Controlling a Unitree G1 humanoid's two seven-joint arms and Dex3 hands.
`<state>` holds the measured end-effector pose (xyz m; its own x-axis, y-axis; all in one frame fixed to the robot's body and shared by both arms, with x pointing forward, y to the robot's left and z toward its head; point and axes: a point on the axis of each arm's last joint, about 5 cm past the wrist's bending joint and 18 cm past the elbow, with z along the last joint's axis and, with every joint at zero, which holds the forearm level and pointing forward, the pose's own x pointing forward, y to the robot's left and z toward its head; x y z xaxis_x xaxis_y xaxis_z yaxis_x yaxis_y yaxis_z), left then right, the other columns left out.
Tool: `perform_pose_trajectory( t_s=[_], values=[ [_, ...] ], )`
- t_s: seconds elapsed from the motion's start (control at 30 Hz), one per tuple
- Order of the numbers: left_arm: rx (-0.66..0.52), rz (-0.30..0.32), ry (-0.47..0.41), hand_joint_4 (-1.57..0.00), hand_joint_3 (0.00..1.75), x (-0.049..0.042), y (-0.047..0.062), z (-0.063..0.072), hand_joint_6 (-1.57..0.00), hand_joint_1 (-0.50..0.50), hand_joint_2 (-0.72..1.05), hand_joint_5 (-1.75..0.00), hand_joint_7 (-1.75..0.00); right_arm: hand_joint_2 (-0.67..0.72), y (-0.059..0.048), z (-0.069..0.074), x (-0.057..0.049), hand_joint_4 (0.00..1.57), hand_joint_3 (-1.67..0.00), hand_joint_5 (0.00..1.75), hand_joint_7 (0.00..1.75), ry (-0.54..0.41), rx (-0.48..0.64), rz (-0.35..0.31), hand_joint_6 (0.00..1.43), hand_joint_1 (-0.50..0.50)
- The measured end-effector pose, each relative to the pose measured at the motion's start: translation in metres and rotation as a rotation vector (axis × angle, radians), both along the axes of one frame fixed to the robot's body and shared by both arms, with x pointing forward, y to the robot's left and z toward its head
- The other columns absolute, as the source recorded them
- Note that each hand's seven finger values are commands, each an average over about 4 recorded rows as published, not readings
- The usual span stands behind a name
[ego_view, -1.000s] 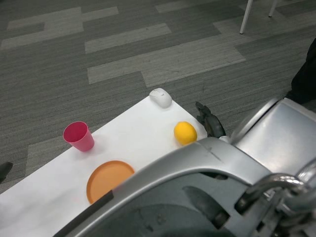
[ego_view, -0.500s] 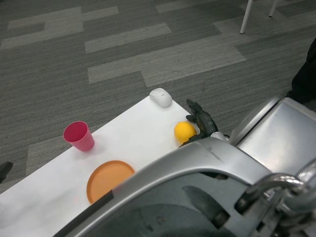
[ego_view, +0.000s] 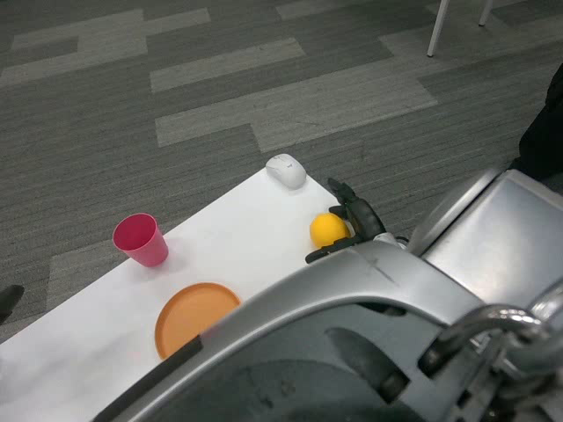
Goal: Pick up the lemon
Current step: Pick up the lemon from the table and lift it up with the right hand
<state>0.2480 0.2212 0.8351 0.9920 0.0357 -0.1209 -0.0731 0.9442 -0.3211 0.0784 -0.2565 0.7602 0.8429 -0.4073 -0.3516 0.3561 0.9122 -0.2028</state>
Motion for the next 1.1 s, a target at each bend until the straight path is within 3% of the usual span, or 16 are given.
perform_pose_trajectory(
  t_s=[0.1, 0.2, 0.47, 0.57, 0.63, 0.77, 0.83, 1.1],
  values=[
    [0.0, 0.001, 0.0, 0.0, 0.09, 0.0, 0.0, 0.0, 0.0, 0.5, 1.05, 0.0, 0.0, -0.48, -0.0025, 0.0011, 0.0005, 0.0, -0.77, 1.19, 0.0, 0.02, -0.035, 0.039, 0.0, -0.17],
    [-0.001, 0.001, -0.001, 0.0, 0.09, 0.0001, 0.0001, 0.0001, 0.0, 0.5, 1.05, 0.0, 0.0, -0.54, -0.0026, 0.0011, 0.0005, 0.0, -0.93, 1.26, 0.0, 0.025, -0.047, 0.046, 0.0, -0.23],
    [-0.001, 0.001, -0.001, 0.0, 0.09, 0.0001, 0.0001, 0.0001, 0.0, 0.5, 1.05, 0.0, 0.0, -0.54, -0.0023, 0.0014, 0.0015, 0.0, -1.33, 1.36, 0.0, 0.038, -0.086, 0.069, 0.0, -0.33],
    [-0.001, 0.001, -0.001, 0.0, 0.09, 0.0001, 0.0001, 0.0001, 0.0, 0.5, 1.05, 0.0, 0.0, -0.45, -0.0021, 0.0014, 0.0015, 0.0, -1.49, 1.36, 0.02, 0.038, -0.092, 0.064, 0.0, -0.38],
    [-0.001, 0.002, -0.001, 0.0, 0.09, 0.0001, 0.0002, 0.0001, 0.0, 0.5, 1.05, 0.0, 0.0, -0.41, -0.0021, 0.0013, 0.0015, 0.0, -1.51, 1.41, 0.09, 0.039, -0.094, 0.061, 0.01, -0.38],
    [-0.002, 0.003, -0.001, 0.0, 0.09, 0.0001, 0.0002, 0.0002, 0.0, 0.5, 1.05, 0.0, 0.0, -0.49, -0.0022, 0.0013, 0.0015, 0.0, -1.51, 1.45, 0.52, 0.041, -0.096, 0.063, 0.03, -0.38],
    [-0.002, 0.003, -0.001, 0.0, 0.09, 0.0001, 0.0003, 0.0002, 0.0, 0.5, 1.05, 0.0, 0.0, -0.53, -0.003, 0.0016, 0.0015, 0.0, -1.51, 1.45, 0.66, 0.043, -0.099, 0.068, 0.04, -0.38],
    [-0.003, 0.004, -0.002, 0.0, 0.09, 0.0002, 0.0004, 0.0003, 0.0, 0.5, 1.05, 0.0, 0.0, -0.54, -0.0081, 0.0032, 0.0012, 0.03, -1.51, 1.45, 0.7, 0.052, -0.104, 0.081, 0.13, -0.38]
  ],
)
